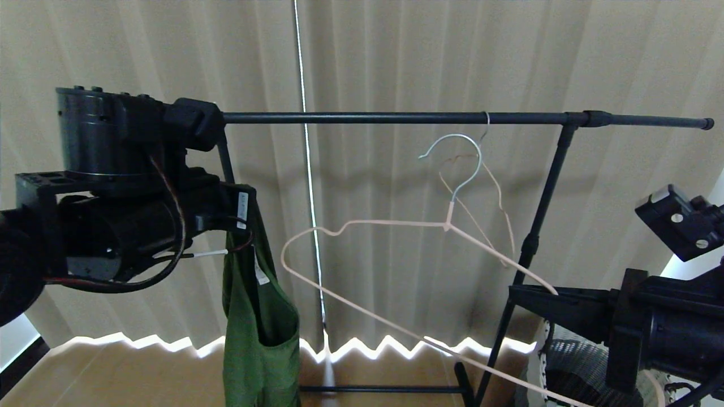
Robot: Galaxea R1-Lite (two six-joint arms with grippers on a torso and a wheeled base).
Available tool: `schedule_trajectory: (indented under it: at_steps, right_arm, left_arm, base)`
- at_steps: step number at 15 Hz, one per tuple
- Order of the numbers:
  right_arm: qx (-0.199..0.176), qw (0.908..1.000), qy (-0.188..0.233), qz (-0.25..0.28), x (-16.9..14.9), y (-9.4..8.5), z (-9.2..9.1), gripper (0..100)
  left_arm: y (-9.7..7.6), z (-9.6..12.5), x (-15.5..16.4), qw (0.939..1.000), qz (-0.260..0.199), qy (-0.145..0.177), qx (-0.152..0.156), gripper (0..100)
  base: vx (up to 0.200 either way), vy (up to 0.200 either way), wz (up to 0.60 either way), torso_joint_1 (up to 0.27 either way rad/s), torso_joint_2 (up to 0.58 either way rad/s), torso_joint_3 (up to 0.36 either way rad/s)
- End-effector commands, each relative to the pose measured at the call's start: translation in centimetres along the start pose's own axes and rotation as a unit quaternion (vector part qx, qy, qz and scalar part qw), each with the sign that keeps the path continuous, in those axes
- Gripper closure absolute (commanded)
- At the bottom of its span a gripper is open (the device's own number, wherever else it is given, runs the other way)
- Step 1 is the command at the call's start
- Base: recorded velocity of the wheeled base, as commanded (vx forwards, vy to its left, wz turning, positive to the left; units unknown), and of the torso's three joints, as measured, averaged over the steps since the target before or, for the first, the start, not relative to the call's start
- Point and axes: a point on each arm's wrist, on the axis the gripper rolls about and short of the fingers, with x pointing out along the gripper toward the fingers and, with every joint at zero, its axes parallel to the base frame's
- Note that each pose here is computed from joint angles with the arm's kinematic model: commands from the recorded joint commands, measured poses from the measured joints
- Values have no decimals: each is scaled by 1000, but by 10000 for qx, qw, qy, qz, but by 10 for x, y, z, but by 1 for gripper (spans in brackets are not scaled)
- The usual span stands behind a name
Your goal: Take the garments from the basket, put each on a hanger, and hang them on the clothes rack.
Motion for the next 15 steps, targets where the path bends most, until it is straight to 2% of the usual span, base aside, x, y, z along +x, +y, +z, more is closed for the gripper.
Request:
schedule_trajectory:
  at_steps: [1,4,6,12,15]
  right_arm:
    - [-30,9999,-57,84,-2,3,2,100]
    - [33,9995,-263,140,0,5,9,100]
    - [186,9993,-259,181,8,7,12,100]
    - [226,9995,-160,133,28,7,19,100]
    - [210,9992,-303,161,46,7,22,100]
  left_arm:
    - [-7,0,12,9999,85,79,49,100]
    - [-10,1,9,10000,60,41,57,100]
    - [-11,2,8,10000,32,21,60,100]
    - [-13,3,5,10000,-10,-15,45,100]
    - [-12,7,-4,9999,-17,-114,14,100]
  base:
    - [0,0,0,0,0,0]
    - [0,0,0,0,0,0]
    - [0,0,0,0,0,0]
    - [0,0,0,0,0,0]
    - [0,0,0,0,0,0]
